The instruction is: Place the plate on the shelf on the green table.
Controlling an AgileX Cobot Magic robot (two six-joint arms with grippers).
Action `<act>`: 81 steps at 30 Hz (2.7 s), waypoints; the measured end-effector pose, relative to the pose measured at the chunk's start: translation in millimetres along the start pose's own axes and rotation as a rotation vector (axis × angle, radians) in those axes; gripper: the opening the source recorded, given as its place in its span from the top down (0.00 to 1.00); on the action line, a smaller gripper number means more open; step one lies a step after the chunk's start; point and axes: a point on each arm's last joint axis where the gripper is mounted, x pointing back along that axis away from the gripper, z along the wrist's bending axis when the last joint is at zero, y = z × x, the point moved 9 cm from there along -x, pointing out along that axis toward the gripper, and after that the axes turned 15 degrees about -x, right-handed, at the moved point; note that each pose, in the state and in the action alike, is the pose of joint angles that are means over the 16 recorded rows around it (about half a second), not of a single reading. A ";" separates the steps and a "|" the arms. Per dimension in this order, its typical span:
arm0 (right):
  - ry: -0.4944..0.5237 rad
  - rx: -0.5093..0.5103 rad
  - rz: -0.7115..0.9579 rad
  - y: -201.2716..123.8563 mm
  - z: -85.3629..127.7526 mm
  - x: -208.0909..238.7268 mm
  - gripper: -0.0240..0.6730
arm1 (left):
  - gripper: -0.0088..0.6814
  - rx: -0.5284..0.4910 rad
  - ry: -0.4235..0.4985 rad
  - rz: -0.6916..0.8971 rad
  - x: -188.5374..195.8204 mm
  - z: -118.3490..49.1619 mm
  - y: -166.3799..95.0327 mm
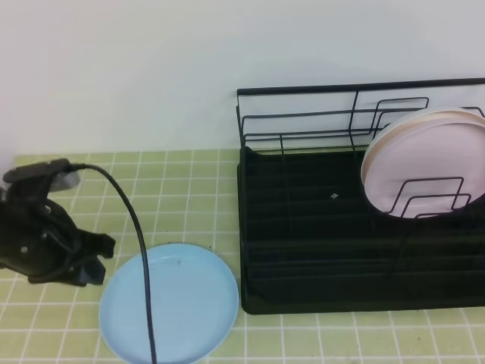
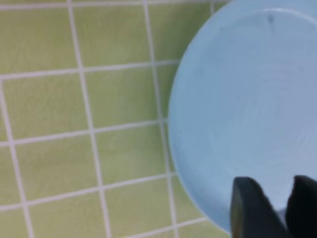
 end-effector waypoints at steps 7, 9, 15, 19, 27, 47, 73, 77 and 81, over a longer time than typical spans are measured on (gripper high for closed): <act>0.021 -0.015 -0.001 0.2 3.7 0.1 0.97 | 0.51 0.022 0.007 0.043 -19.8 8.3 -1.9; 0.030 -0.021 0.000 0.0 5.3 0.1 0.97 | 0.50 0.030 0.008 0.051 -25.8 10.6 -2.1; 0.061 -0.040 0.006 -0.8 11.0 0.4 0.97 | 0.54 0.049 0.012 0.061 -43.8 17.2 -0.8; 0.079 -0.051 0.011 -1.5 14.3 0.7 0.97 | 0.59 0.060 0.014 0.073 -55.8 21.4 -1.6; 0.101 -0.053 0.023 -3.6 18.3 1.1 0.97 | 0.68 0.087 0.007 0.117 -78.6 27.0 -8.1; 0.126 -0.039 0.041 -6.9 22.9 1.8 0.97 | 0.99 0.063 -0.033 0.188 -94.9 26.5 -15.9; 0.154 -0.012 0.092 -16.3 27.8 3.1 0.97 | 0.99 -0.064 -0.073 -0.187 35.7 -20.6 51.7; 0.169 -0.019 0.071 -12.4 30.5 3.2 0.97 | 0.99 -0.095 -0.133 -0.270 64.6 -41.1 59.6; 0.196 -0.040 0.033 -5.1 35.2 3.8 0.97 | 0.99 -0.133 -0.203 -0.329 86.9 -62.6 61.9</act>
